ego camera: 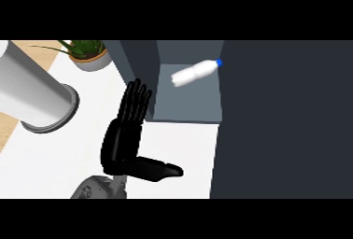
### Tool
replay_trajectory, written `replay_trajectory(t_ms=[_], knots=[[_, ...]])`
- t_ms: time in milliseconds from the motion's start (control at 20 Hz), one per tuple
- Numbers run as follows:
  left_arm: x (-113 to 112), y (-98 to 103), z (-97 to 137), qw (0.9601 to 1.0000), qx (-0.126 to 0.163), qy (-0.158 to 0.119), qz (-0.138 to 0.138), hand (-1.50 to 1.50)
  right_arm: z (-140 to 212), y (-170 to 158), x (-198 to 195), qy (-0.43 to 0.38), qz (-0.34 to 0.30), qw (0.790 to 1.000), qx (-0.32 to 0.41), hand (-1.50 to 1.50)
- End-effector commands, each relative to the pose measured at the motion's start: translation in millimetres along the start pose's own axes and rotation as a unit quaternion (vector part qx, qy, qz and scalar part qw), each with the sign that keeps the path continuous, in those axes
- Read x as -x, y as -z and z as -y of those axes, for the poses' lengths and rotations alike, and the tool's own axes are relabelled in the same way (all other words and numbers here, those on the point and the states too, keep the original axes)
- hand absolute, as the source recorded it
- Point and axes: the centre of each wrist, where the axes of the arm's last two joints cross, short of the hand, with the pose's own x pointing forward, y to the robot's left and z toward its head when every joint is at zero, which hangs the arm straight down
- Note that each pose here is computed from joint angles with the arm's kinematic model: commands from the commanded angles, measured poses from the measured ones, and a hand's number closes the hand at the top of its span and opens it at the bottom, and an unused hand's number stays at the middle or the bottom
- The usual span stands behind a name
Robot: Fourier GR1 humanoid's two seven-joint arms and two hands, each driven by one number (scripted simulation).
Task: Pick up the bottled water, place it into the cabinet and close the cabinet
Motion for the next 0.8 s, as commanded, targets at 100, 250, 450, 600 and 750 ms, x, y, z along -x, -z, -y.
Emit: replay_trajectory(t_ms=[100,250,450,600,750], knots=[[-43,-60,13,0.9997,-0.005,-0.016,0.017,-1.50,-1,2,-1,-0.034,-0.038,0.995,-0.085,1.50],[-72,-82,-7,0.9996,-0.007,-0.014,0.022,-1.50,-3,7,-6,-0.050,-0.068,0.988,-0.132,1.50],[-90,-102,-22,0.9983,-0.037,0.008,0.045,-1.50,-11,-5,-18,-0.051,-0.059,0.974,-0.214,1.50],[-97,-117,-35,0.9977,-0.050,0.011,0.045,-1.50,-45,12,-21,-0.059,-0.058,0.970,-0.230,1.50],[-117,-132,-47,0.9982,-0.044,0.011,0.040,-1.50,-52,14,-33,-0.064,-0.039,0.966,-0.248,1.50]])
